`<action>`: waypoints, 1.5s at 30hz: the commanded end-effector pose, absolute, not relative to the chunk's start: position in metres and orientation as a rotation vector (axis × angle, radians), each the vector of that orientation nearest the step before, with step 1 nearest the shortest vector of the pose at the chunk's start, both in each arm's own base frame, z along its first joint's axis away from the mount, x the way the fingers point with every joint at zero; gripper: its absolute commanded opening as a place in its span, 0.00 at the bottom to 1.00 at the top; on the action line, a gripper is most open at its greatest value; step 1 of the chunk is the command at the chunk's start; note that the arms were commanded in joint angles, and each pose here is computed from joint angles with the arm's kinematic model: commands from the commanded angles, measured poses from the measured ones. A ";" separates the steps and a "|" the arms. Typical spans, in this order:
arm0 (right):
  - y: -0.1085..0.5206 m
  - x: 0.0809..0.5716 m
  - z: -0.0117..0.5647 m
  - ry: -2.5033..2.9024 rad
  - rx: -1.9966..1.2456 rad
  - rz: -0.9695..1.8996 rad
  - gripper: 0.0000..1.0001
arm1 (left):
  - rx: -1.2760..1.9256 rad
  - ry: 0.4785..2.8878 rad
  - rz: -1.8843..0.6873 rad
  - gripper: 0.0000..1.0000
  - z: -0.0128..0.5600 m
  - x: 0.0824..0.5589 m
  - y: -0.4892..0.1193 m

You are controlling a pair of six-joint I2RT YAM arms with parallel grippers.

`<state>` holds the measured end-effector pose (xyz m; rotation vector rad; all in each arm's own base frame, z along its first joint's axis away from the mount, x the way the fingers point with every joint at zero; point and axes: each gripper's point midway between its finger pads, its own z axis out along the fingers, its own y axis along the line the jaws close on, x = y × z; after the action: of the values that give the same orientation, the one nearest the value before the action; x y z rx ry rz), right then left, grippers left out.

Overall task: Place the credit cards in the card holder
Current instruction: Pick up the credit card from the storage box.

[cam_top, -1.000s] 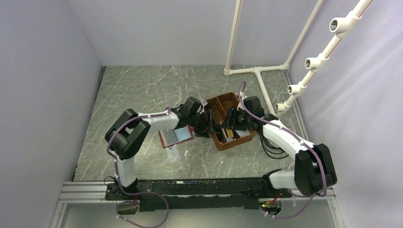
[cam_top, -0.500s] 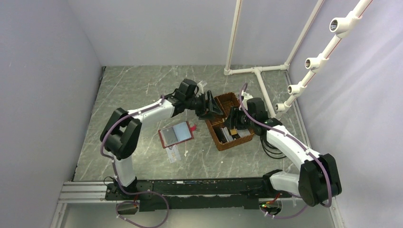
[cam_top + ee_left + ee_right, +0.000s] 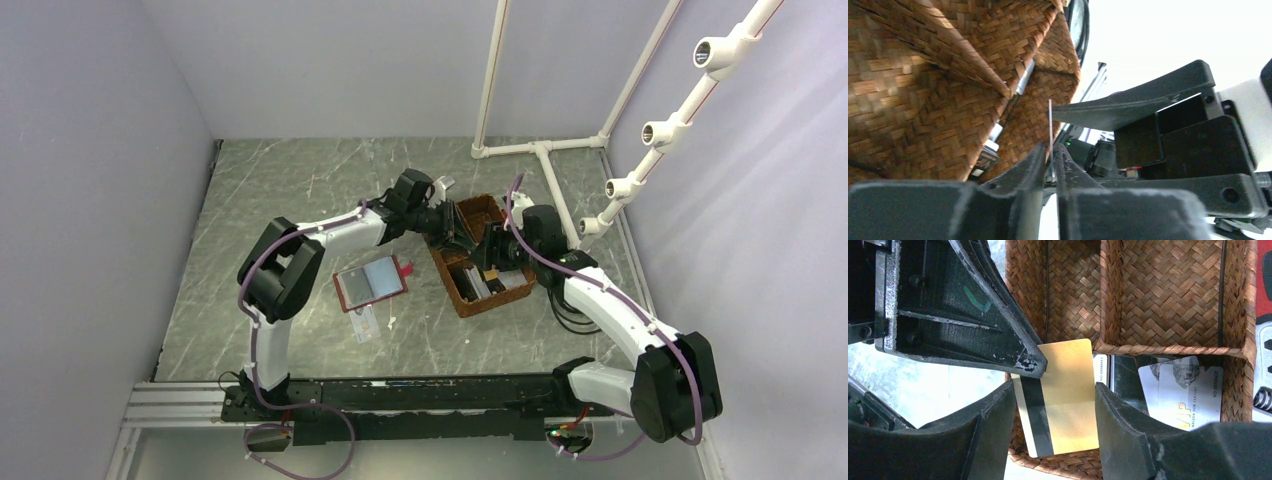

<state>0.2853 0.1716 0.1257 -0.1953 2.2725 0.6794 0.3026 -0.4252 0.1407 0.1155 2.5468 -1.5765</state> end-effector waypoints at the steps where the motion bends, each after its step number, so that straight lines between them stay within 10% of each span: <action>1: 0.178 0.290 0.146 2.202 -0.221 0.703 0.07 | 0.264 2.435 -1.697 0.08 0.166 0.296 -0.437; 7: 0.188 0.276 0.151 2.236 -0.226 0.870 0.67 | 0.403 2.352 -1.832 0.00 0.181 0.288 -0.422; 12: 0.203 0.260 0.166 2.237 -0.267 1.104 0.74 | 0.513 2.287 -1.951 0.00 0.188 0.285 -0.400; 21: 0.212 0.243 0.188 2.162 -0.239 1.429 0.38 | 0.585 2.244 -1.969 0.00 0.197 0.280 -0.370; 39: 0.219 0.243 0.182 2.187 -0.284 1.413 0.45 | 0.670 2.115 -1.991 0.00 0.227 0.263 -0.353; 45: 0.249 0.227 0.208 2.102 -0.443 1.526 0.01 | 0.640 2.148 -1.949 0.00 0.223 0.264 -0.344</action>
<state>0.2278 0.2289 0.1728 -0.2941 2.2439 1.4576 0.2688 -0.3554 0.2085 0.5872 2.1965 -1.9750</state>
